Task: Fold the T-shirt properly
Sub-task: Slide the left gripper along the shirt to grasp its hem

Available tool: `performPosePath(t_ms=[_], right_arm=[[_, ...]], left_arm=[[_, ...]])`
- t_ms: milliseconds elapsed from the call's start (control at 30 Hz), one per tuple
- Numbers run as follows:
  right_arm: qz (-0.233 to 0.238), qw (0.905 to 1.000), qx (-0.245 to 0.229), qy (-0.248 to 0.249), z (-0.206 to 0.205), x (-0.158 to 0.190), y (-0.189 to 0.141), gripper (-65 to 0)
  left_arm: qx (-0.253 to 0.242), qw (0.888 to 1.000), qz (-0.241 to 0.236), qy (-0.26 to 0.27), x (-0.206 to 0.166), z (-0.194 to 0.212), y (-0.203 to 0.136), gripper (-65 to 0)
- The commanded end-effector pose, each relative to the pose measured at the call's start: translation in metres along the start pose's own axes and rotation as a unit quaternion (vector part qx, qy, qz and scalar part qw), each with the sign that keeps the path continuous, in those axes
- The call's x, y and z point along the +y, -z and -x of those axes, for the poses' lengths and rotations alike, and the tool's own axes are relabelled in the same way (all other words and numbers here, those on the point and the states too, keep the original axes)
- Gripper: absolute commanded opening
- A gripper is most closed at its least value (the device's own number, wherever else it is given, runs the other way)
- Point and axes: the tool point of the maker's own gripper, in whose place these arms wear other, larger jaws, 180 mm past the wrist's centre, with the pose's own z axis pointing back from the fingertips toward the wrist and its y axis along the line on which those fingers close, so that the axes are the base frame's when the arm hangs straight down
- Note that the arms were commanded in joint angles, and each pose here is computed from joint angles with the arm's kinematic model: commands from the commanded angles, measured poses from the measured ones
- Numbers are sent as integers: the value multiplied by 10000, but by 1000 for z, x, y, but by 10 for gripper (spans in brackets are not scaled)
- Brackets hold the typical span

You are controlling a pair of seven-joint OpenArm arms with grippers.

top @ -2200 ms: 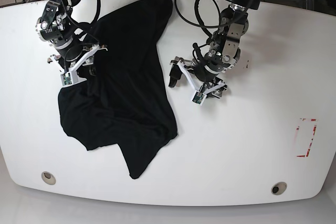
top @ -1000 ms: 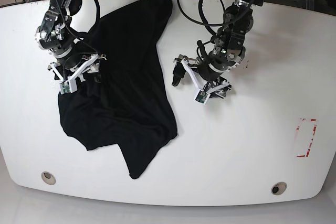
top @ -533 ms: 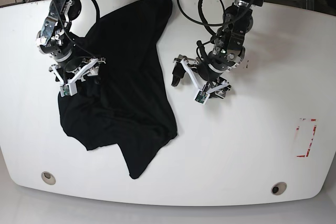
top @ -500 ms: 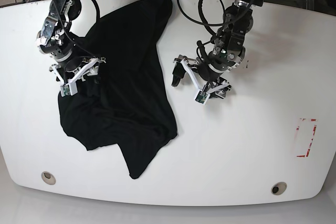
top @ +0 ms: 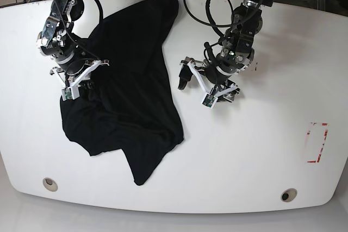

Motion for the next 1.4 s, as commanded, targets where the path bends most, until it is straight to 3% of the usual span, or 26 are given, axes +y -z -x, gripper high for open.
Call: performPosePath(t_ms=[0,233,333,733,900,1367], right_arm=[[40,9991,-367,-208,-22,1,-12,-645],[73,9978,-526,-395,-31,8,-25,-647],[74,9977,-525,-412,-30,10,-27,-647],[14,9980,-487,-394,-25,13,-27,-647],[6,9981,-478,-394,-24,13,-27,-647],[-41,9974,-624,-355,-31,21,-29,-647]], left_arm=[[-401,9992,27,37,-1,-30,0,-97],[-711,9971,194,-186,1,-59,3,-90],[-859,9951,291,-383,6,-77,8,-56],[-426,9940,433,-909,22,-88,60,-36],[-470,9927,372,-1045,31,-94,79,-35],[-328,9890,641,-1292,3,-96,107,-36]])
